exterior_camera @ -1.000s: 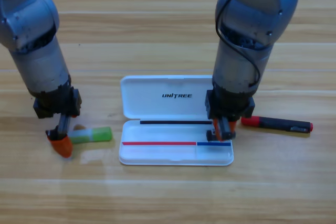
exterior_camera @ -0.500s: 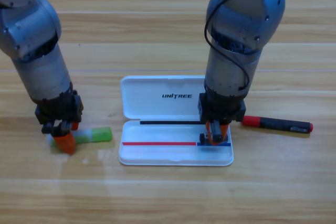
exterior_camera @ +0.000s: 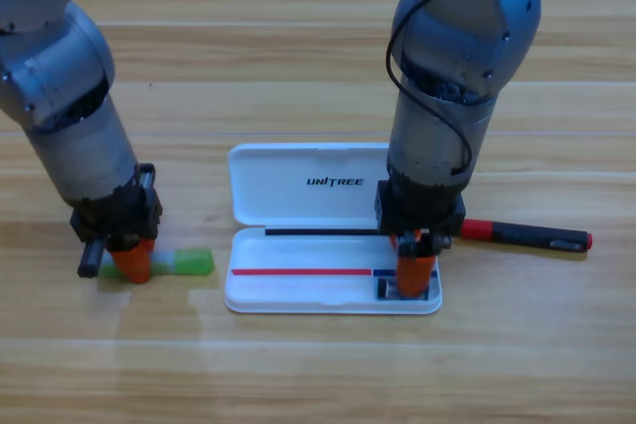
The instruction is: Clean up eraser and pencils
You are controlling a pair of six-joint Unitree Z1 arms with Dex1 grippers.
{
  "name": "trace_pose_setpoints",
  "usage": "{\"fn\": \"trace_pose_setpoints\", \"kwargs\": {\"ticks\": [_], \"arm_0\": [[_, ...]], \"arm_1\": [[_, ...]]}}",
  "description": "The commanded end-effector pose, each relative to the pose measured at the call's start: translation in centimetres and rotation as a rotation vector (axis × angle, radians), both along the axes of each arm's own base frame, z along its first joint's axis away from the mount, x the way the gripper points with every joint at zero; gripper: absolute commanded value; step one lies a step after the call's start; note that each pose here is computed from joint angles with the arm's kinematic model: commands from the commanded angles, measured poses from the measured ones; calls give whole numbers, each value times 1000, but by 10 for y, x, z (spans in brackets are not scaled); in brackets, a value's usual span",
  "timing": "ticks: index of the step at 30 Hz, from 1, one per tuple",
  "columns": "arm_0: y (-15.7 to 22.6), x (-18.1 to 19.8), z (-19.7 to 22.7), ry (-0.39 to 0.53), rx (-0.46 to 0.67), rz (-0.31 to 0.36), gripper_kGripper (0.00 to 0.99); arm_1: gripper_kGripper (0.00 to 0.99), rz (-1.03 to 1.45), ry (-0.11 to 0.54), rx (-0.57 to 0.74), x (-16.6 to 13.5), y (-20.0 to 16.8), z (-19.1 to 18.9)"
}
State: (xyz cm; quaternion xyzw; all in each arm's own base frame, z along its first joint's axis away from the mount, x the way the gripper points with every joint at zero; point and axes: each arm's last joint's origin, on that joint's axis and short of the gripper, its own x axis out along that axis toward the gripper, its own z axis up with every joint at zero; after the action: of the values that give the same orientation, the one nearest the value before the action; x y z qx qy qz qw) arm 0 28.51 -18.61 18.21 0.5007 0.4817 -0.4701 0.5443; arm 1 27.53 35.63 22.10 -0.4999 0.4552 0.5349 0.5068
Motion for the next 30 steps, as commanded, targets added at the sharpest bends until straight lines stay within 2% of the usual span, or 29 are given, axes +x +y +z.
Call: {"fn": "trace_pose_setpoints", "kwargs": {"ticks": [1, 7, 11, 16, 21, 24, 30], "arm_0": [[0, -14, -3, 5, 57, -20, 0], [-20, -27, 51, -30, 90, -54, 0], [-40, -36, 76, -51, 89, -73, 0], [-62, -40, 85, -64, 69, -91, 0], [-84, -36, 75, -43, 59, -101, 0], [-99, -31, 68, -25, 42, -108, 0], [-129, -22, 45, 34, 20, -120, 0]], "arm_1": [[904, 3, 56, -59, -13, -2, -10], [990, -11, 39, 7, -46, -54, 62], [990, -87, 43, 14, -47, -97, 75], [990, -220, 34, -37, -5, -125, 48], [990, -232, -6, -106, 49, -125, -3], [990, -228, 8, -127, 73, -120, -32], [963, -179, 28, -145, 91, -112, -59]]}}
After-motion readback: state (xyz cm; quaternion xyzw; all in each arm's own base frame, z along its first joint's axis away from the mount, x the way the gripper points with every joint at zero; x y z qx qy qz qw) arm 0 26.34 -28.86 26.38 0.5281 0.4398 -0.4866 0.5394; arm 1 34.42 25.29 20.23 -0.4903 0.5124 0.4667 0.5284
